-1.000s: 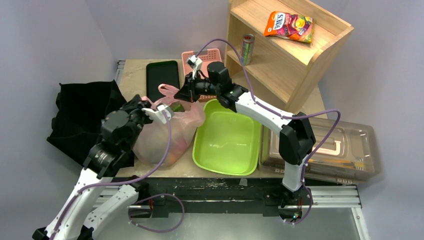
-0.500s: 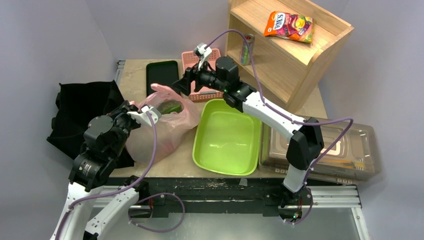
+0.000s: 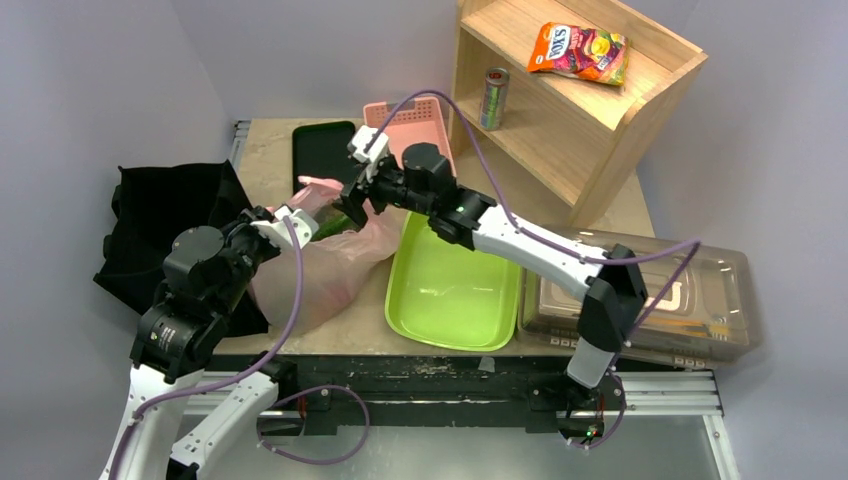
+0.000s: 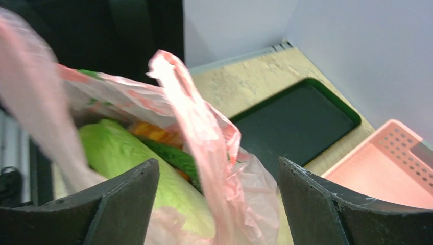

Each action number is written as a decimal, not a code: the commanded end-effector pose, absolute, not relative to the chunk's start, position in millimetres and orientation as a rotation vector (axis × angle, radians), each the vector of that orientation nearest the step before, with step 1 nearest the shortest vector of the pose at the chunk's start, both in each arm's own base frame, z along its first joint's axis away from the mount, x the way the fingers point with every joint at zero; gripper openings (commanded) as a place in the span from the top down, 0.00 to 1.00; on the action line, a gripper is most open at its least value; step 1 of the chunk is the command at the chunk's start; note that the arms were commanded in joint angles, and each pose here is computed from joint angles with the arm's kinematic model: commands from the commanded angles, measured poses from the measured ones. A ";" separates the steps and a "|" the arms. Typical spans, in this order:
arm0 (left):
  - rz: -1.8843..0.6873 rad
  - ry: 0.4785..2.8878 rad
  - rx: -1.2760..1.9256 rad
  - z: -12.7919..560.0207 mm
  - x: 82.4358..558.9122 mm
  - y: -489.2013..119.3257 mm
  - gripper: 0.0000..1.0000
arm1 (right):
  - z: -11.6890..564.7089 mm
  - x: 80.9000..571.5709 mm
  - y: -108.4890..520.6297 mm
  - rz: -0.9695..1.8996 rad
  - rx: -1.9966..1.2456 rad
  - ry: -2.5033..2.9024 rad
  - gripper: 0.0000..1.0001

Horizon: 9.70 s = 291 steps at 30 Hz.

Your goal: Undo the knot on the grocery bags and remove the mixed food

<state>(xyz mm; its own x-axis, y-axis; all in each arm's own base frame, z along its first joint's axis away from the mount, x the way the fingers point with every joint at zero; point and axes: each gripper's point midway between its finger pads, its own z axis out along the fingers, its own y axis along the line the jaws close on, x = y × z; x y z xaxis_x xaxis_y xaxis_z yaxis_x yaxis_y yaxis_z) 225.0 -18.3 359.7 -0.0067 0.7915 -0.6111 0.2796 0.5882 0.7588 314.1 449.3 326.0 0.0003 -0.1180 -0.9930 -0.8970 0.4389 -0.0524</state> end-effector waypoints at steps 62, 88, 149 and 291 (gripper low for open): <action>0.080 2.274 0.386 313.8 292.2 -40.0 0.03 | 435.7 374.0 434.2 0.901 -0.799 1.313 1.00; -0.348 2.350 0.320 277.1 242.9 -29.6 1.00 | 350.3 363.1 391.2 0.757 -1.089 1.662 0.15; -0.444 2.059 0.486 322.8 274.6 -18.2 0.63 | 257.1 226.1 425.4 0.857 -1.750 1.250 0.95; -0.174 2.349 0.693 101.7 337.1 -106.4 0.51 | 200.1 331.9 422.9 0.941 -0.884 1.867 0.82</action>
<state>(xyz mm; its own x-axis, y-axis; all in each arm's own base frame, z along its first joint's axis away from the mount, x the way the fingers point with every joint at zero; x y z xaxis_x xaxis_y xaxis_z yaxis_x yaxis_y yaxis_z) 326.9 -106.1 110.2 -0.6165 0.4566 -0.6414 0.5555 0.8296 0.0566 319.6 412.2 163.3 -0.4540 -0.2881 -0.8431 -0.8319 0.4760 0.2853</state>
